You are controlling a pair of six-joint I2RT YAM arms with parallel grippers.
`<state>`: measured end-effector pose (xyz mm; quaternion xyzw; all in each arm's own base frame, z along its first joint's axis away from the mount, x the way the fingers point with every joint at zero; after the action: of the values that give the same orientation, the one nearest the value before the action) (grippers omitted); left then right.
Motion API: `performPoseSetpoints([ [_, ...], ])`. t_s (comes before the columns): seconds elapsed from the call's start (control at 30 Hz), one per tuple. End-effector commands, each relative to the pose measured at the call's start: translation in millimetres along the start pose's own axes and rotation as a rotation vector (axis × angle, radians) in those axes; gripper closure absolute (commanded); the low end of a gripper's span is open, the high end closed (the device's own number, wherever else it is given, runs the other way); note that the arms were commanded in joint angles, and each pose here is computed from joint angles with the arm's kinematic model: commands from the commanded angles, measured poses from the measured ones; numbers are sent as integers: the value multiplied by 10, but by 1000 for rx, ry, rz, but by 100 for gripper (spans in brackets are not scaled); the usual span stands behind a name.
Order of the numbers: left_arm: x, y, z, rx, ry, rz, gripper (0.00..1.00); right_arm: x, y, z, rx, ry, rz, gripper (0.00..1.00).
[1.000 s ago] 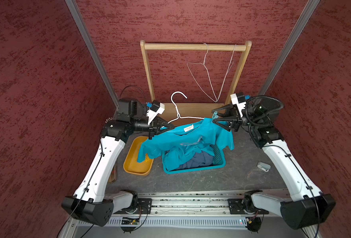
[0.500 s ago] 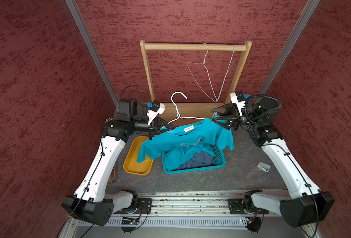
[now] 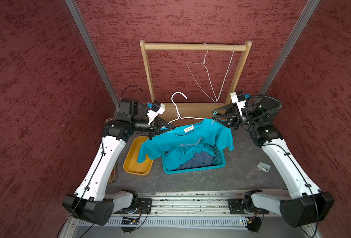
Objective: Remove the clothespins securing t-shirts to the hanger
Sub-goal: Remove the clothespin from the hanger.
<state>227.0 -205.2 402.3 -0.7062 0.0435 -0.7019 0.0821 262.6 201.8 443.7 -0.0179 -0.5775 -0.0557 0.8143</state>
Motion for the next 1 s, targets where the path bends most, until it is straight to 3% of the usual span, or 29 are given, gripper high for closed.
performPoseSetpoints([
  [0.0, 13, 13, -30, -21, 19, -10, 100, 122, -18, 59, 1, -50, -16, 70],
  [0.3, 3, 43, 19, -23, 19, -8, 100, 70, -24, 18, -17, -35, -20, 85],
  [0.43, -1, 53, 31, -23, 20, -7, 100, 30, -33, -24, -49, -27, -27, 100],
  [0.97, -171, 111, 54, -3, -10, 47, 100, 124, -110, -63, -168, -61, -78, 100],
])
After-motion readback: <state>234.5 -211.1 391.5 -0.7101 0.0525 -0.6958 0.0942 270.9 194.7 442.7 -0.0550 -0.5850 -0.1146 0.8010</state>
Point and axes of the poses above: each gripper's point midway between its finger pads, its own y axis out along the fingers, its own z axis along the line the jaws close on, x = y × z, the point moved 1 cm from there along -y, back along the fingers, and after that the axes turned 10 degrees about y, right-handed, at the moved point
